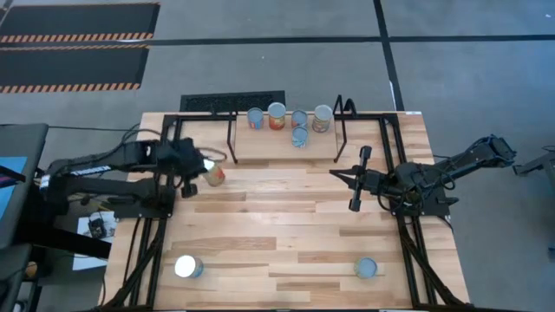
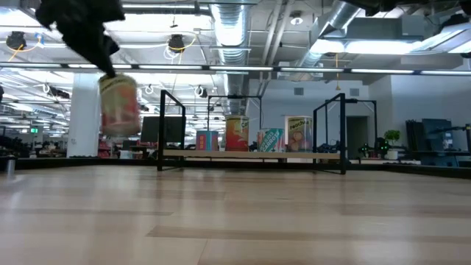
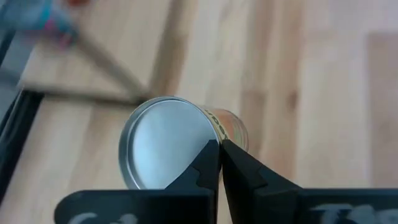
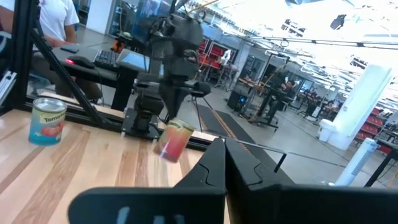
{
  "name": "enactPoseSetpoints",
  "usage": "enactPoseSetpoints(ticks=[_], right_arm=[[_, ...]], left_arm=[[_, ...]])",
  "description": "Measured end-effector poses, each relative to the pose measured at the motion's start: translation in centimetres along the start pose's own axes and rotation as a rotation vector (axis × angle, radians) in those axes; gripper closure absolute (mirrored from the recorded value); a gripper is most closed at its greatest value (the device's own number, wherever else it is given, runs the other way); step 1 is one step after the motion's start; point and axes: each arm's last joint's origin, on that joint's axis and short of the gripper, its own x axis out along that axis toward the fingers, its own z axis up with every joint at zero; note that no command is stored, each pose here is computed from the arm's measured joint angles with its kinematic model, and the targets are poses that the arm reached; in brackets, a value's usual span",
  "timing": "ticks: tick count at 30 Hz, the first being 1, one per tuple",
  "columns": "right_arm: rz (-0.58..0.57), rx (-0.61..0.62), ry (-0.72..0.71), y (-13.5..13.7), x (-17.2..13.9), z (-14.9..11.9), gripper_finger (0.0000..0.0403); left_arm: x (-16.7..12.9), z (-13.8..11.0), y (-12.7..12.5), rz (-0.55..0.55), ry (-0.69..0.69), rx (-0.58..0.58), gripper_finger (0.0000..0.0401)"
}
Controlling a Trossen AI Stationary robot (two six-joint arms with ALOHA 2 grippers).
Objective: Pick and place cans onto a shelf
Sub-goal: Put the orange can on the shelf aligned with the other orange can
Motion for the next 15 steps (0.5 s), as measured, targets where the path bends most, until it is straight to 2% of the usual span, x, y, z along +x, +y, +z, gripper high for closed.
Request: enactPoseSetpoints(ticks=[7,15], right_arm=[[-0.001,0.016,-0.008,0.0,0.0,0.1,0.0392],[0.000,0.019,-0.006,0.0,0.0,0.1,0.0392]], left_arm=[[1.4,3.1,-4.7,-0.135,-0.185,0.112,0.0401],[5.2,5.6,-8.6,-0.121,-0.247,0.160,0.0401]])
